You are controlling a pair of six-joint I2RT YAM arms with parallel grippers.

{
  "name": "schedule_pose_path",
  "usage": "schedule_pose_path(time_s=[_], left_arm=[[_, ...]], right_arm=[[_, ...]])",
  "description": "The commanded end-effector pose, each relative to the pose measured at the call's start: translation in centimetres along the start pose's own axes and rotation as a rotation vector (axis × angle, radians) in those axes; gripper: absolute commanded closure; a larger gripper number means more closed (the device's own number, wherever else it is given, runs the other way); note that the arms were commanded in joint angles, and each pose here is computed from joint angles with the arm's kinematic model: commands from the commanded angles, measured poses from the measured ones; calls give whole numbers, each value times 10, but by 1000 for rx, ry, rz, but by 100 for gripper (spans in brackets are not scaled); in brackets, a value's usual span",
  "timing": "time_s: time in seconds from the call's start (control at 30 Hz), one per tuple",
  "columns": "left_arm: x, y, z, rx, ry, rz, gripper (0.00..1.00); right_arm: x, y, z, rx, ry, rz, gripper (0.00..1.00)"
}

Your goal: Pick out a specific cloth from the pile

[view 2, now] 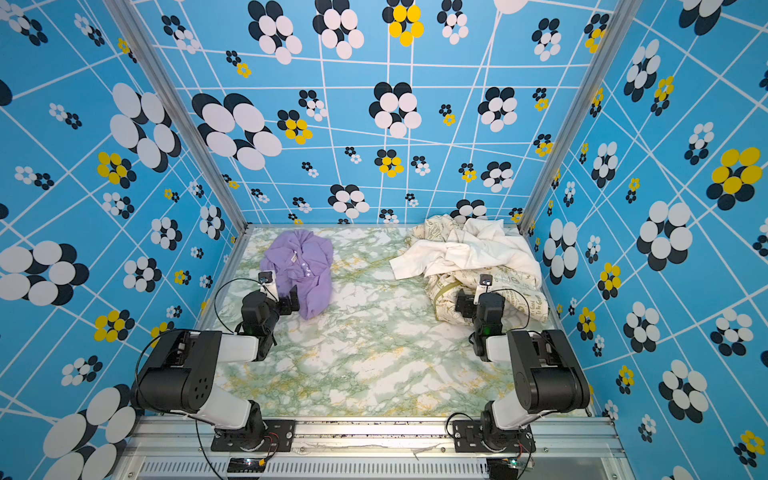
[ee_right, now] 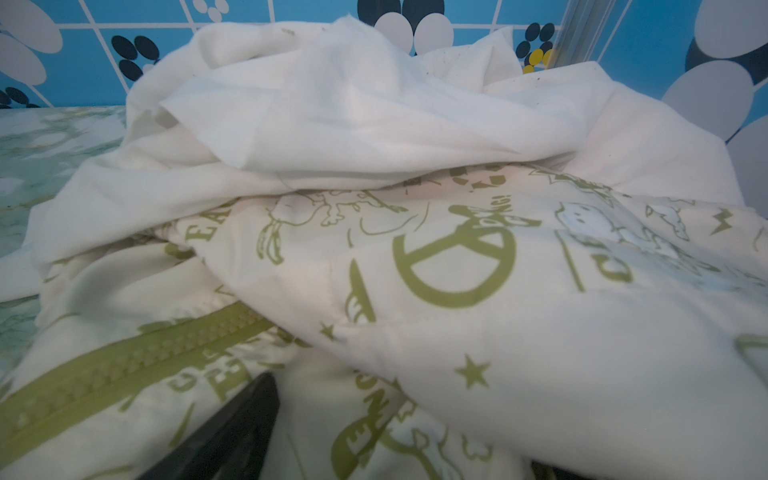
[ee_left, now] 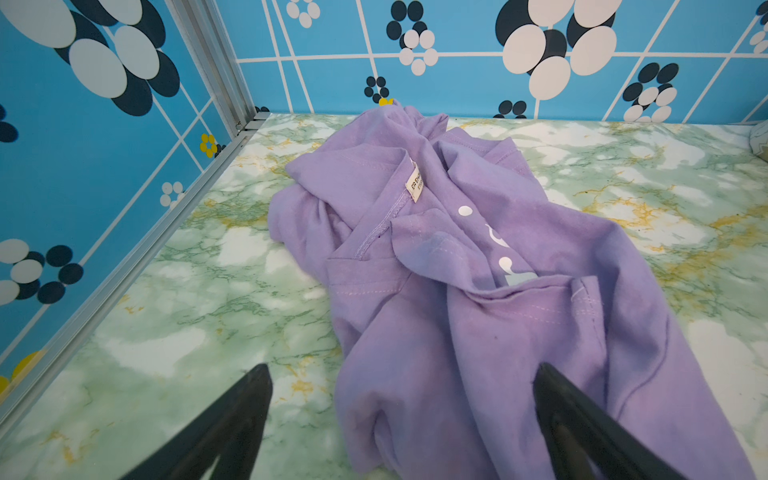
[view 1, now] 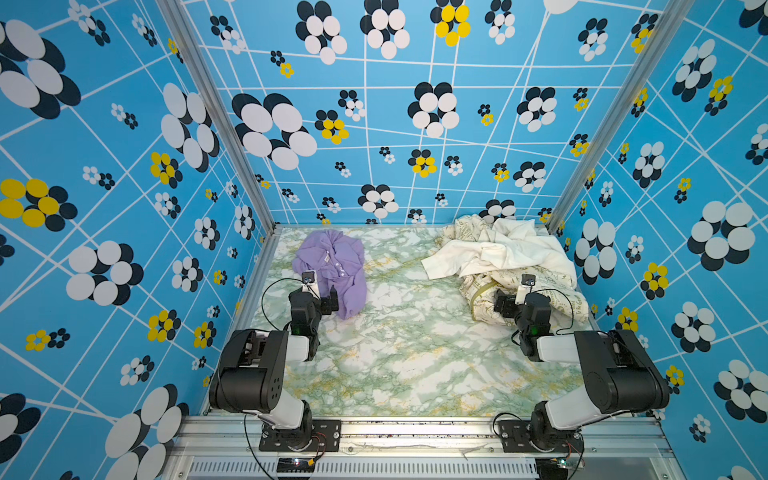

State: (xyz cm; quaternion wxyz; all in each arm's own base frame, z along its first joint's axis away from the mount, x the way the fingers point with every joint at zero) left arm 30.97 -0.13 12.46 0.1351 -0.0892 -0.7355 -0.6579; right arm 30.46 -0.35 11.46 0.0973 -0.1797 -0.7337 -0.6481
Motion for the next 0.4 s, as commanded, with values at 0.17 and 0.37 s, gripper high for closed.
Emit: schedule_pose_path(time_s=[0.17, 0.37], left_arm=[[-3, 1, -4, -20, -16, 7, 1], [2, 3, -5, -24, -26, -6, 1]], right_arm=[[-4, 12, 0, -4, 10, -35, 1], [-4, 11, -1, -3, 9, -36, 1]])
Point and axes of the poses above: each gripper's point midway between its finger pads, its own x axis back along the fingers, its own z axis along the line the jaws close on, y = z × x, the point moved 9 cm from there along x, back along the fingers, and after that the axes turned 6 degrees about x, right-handed, at the moved point
